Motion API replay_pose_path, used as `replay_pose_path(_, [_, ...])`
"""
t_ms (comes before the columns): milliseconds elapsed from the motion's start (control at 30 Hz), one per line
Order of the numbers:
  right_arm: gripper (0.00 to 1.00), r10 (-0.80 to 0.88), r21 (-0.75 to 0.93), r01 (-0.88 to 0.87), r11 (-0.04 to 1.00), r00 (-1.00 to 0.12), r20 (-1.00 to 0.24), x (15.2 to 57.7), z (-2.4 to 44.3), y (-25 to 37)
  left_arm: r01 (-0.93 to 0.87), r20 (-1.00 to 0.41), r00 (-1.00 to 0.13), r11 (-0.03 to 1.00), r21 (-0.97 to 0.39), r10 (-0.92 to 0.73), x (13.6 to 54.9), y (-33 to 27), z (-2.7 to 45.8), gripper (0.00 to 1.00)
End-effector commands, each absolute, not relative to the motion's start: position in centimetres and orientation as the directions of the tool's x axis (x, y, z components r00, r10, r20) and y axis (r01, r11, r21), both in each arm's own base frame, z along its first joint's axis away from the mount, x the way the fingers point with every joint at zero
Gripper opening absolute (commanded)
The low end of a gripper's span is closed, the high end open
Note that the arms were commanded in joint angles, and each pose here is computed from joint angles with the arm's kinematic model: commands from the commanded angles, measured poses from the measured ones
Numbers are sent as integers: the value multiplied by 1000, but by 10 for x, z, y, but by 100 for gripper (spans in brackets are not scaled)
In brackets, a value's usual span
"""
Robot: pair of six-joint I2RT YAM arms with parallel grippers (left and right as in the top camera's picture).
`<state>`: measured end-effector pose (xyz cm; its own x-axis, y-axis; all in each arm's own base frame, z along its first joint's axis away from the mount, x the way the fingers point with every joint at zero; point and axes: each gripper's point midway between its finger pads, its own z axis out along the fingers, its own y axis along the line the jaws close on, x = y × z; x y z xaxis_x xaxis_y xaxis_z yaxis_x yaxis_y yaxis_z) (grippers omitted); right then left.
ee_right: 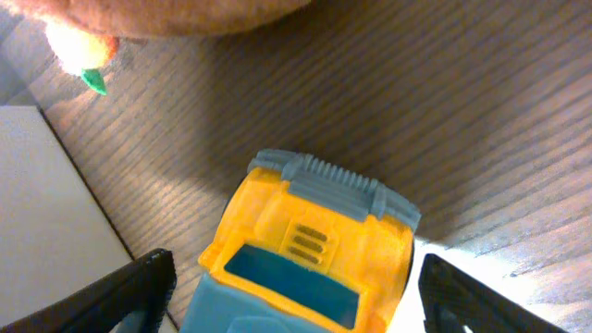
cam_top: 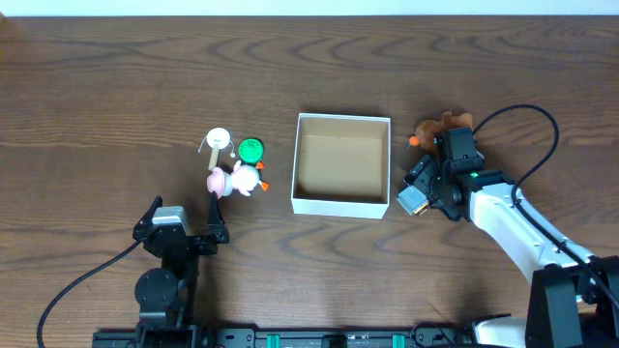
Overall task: Pack container
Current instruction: 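Lower the right gripper and grasp the yellow-grey toy truck, then carry the truck left with the right gripper into the white box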
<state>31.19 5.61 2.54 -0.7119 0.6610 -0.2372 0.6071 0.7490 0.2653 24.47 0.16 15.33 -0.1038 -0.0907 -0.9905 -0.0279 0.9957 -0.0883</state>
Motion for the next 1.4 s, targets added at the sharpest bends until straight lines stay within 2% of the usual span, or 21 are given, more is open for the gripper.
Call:
replay_pose_path(0, [68,693,311,624,717,-688,-217,315,33,60,-64,-984,-152,994,-85,-94,244,7,136,98])
replay_pose_path(100, [50,693,311,624,717,-688,-218,315,34,60,-64,-984,-152,994,-85,-94,244,7,136,98])
replay_pose_path(167, [43,692,311,623,718,-688,-218,315,34,60,-64,-984,-152,994,-85,-94,244,7,136,98])
replay_pose_path(300, [44,667,300,600,741,-707,-233,316,34,59,-64,-984,-152,994,-85,-94,244,7,136,98])
replay_pose_path(433, [45,572,261,512,818,-769,-284,318,35,56,-64,-984,-152,994,-85,-94,244,7,136,98])
replay_pose_path(667, [39,334,187,281,941,-854,-399,337,67,57,-64,-984,-152,994,-85,-94,244,7,136,98])
replay_pose_path(867, [39,9,51,-18,999,-870,-494,356,124,66,-64,-984,-152,994,-85,-94,244,7,136,98])
replay_pose_path(1033, [40,-218,-40,-231,972,-825,-522,361,169,87,-64,-984,-152,994,-86,-95,244,7,136,98])
replay_pose_path(1100, [37,-287,-69,-298,952,-790,-543,364,185,98,-63,-984,-152,994,-86,-94,244,7,136,98])
replay_pose_path(1200, [30,-405,-125,-413,902,-709,-578,367,208,120,-64,-984,-152,994,-85,-94,244,7,136,98])
replay_pose_path(1367, [30,-575,-215,-575,790,-571,-586,362,219,155,-64,-984,-152,994,-85,-94,244,7,136,98])
